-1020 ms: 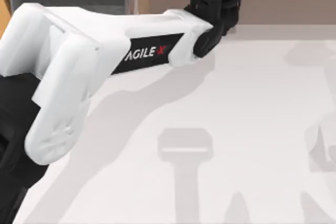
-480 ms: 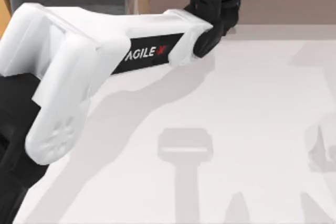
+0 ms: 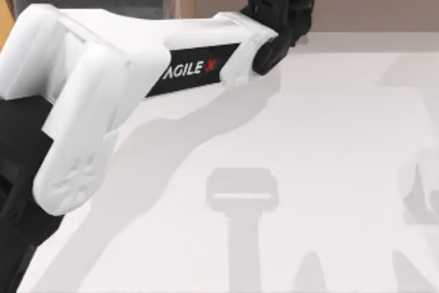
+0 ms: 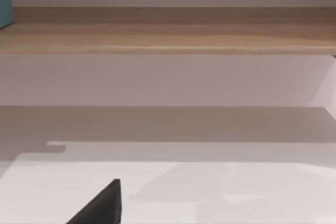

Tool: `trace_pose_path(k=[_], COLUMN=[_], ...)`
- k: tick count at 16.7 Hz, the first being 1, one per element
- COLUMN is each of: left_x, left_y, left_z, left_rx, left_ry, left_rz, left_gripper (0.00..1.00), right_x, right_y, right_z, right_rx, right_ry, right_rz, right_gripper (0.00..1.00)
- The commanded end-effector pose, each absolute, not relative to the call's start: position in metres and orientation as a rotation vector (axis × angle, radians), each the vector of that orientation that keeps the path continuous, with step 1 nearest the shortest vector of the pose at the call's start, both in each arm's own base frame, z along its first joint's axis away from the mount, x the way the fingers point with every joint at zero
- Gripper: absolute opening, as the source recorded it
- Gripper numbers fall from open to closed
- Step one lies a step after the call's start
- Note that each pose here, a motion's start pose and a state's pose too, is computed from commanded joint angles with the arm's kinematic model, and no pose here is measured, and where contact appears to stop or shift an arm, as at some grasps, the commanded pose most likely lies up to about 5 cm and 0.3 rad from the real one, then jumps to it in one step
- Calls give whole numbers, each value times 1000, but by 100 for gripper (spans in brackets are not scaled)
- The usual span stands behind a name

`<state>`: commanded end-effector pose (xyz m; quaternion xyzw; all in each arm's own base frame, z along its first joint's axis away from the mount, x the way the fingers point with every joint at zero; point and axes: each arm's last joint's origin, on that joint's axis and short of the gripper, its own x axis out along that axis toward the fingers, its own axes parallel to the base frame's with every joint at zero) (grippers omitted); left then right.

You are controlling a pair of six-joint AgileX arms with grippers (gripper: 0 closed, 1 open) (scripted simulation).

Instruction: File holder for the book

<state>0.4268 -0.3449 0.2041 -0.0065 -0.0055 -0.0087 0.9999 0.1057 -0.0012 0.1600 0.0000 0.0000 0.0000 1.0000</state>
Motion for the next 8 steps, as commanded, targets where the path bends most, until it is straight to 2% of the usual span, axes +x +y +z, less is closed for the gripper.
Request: trace_pose_path(k=[8], left_x=[425], left_y=[-346], left_z=[220], left_rx=[-13], left_ry=[-12], left_rz=[-21], left_gripper=[0], right_x=[106], right_y=[-1], right_z=[160], right_rx=[0], right_ry=[0], right_rz=[0], right_gripper=[100])
